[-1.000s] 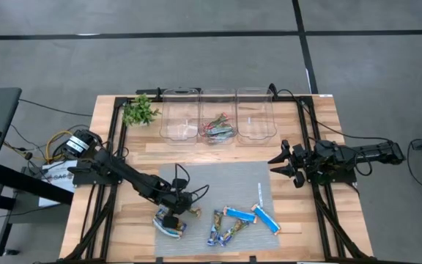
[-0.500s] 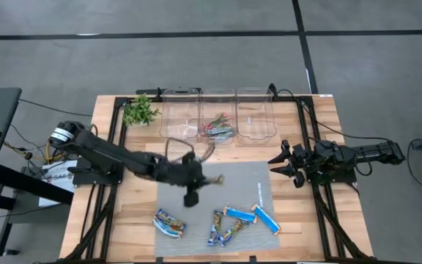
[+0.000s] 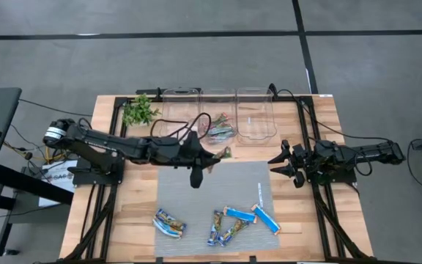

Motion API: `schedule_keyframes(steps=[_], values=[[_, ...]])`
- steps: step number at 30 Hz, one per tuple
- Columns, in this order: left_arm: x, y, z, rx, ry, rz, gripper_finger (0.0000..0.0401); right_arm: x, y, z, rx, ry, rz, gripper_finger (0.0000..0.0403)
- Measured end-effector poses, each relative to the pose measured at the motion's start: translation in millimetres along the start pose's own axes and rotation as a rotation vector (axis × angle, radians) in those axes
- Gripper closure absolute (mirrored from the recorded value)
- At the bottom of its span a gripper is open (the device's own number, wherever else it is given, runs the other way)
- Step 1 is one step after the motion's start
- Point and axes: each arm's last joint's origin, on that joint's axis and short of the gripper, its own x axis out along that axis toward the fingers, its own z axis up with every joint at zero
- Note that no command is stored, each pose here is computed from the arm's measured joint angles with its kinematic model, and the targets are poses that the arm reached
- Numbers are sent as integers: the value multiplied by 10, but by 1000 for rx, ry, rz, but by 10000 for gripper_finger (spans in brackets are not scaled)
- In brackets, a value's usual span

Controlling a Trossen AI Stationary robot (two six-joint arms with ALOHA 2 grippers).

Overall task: Pick and place Granola Bars by type
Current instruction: Put the yellow granola bar into the left transparent bin

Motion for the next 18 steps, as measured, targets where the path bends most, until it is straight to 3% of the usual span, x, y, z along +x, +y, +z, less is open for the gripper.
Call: schedule_keyframes(steps=[7,12,18], values=[[32,165,48,18,15,-2,366,0,0,0,0,0,0,260],[57,479,88,14,52,107,366,0,0,0,0,0,0,262],[16,1035,117,-13,146,304,367,0,0,0,0,0,0,259]])
